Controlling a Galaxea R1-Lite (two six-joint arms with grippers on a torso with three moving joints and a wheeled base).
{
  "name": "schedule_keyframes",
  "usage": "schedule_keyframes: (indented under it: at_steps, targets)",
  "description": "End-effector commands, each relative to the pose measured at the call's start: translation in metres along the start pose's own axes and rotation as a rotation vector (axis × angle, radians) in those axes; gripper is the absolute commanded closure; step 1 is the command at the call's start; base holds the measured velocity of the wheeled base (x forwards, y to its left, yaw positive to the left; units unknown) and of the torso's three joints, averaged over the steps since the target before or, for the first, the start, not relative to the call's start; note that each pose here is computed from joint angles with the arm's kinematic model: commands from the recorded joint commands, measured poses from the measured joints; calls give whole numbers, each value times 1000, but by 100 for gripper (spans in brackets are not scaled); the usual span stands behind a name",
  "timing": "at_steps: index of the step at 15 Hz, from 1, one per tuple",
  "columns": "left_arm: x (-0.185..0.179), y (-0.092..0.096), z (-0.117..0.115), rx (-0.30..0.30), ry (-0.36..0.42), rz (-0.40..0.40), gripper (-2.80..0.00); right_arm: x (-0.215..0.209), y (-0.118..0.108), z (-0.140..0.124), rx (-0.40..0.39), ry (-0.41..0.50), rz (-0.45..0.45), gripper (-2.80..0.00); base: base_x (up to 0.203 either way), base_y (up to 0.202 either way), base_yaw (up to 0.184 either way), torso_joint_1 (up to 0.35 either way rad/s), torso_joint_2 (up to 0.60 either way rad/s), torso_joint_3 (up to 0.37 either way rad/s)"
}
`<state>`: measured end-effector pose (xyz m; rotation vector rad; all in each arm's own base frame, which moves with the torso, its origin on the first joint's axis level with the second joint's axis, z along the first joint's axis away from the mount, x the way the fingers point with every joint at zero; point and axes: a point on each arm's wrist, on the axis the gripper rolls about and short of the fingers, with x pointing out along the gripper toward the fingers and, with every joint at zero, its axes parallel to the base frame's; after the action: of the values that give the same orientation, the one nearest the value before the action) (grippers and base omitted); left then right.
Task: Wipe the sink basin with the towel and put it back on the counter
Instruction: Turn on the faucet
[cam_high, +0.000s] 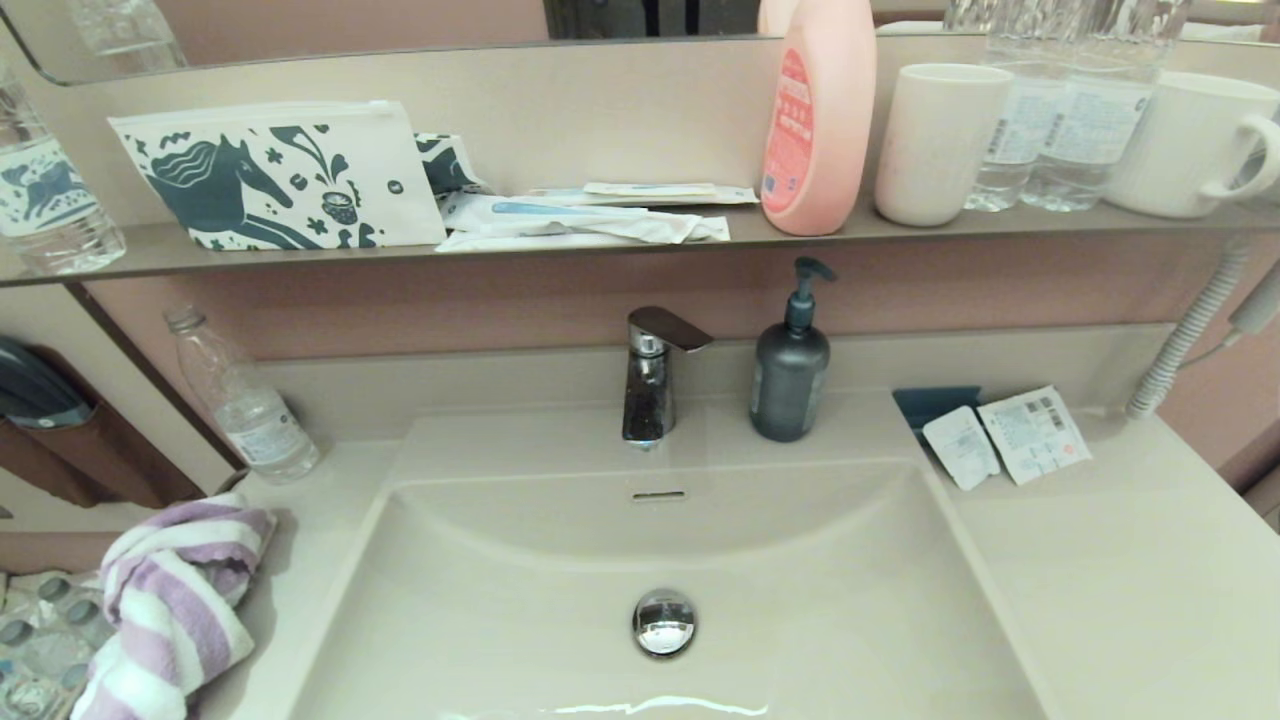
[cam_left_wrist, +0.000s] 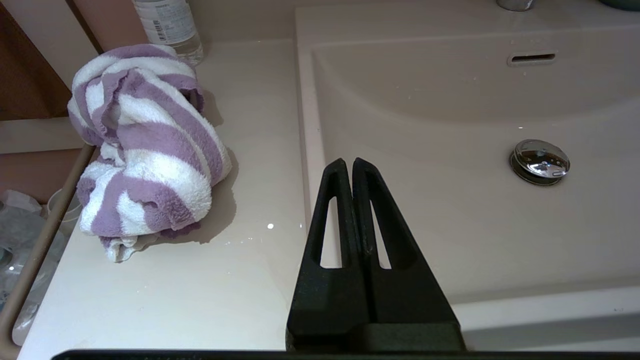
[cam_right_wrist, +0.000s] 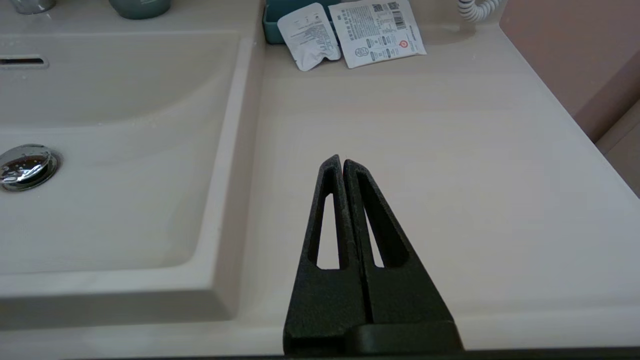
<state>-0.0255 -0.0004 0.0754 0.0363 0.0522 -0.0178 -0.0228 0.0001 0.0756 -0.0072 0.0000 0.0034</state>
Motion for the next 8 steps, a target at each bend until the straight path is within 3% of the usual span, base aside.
schedule_keyframes:
  at_steps: [1, 8]
  targets:
    - [0, 0, 0, 0, 1, 1, 0, 0, 0, 0, 0, 0, 0, 0, 0, 0, 0, 0, 0, 0]
    - [0, 0, 0, 0, 1, 0, 0, 0, 0, 0, -3, -2, -1, 0, 0, 0, 0, 0, 0, 0]
